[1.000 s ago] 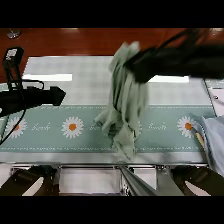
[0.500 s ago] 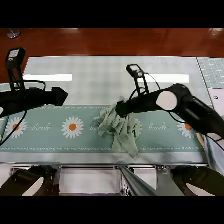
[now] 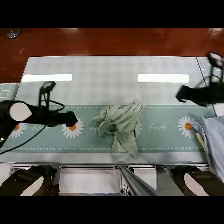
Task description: Fold the shirts.
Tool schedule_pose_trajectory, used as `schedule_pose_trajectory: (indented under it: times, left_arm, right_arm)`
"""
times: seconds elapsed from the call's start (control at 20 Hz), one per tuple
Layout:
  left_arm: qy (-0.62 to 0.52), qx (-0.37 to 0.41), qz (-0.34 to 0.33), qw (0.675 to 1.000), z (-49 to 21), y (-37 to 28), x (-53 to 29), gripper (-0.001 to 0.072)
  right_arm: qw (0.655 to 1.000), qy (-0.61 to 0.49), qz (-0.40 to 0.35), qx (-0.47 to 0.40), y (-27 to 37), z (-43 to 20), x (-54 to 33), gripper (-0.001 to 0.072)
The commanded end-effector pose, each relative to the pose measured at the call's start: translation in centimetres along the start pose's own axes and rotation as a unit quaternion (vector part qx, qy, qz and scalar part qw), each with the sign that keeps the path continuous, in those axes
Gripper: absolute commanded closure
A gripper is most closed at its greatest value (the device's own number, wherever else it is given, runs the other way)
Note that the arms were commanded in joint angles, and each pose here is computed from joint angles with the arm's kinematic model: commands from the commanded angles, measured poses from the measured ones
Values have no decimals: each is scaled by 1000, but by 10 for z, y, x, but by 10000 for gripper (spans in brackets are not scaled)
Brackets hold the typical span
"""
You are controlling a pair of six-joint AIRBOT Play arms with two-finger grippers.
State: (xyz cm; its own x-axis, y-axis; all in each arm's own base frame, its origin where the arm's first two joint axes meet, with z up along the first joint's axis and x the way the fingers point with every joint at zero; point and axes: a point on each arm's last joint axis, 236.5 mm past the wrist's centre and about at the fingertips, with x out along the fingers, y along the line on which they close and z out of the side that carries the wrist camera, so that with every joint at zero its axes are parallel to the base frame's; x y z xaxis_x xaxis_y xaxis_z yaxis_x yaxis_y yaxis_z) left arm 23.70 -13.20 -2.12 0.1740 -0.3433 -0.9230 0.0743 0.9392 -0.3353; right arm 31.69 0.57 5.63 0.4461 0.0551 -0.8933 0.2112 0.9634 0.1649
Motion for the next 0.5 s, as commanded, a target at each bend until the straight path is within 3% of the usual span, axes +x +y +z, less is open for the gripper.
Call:
schedule_pose_trajectory:
  times: [0.0,0.15,0.45]
  left_arm:
    - [27,-56,-97,993,-25,-29,35,6]
    - [-24,-119,-181,976,-9,-58,48,6]
    - [-30,-122,-178,976,-13,-85,94,6]
  right_arm:
    - [984,2,90,156,-23,-51,12,91]
    - [953,32,237,185,42,-93,24,91]
    - [953,62,263,138,82,-122,32,91]
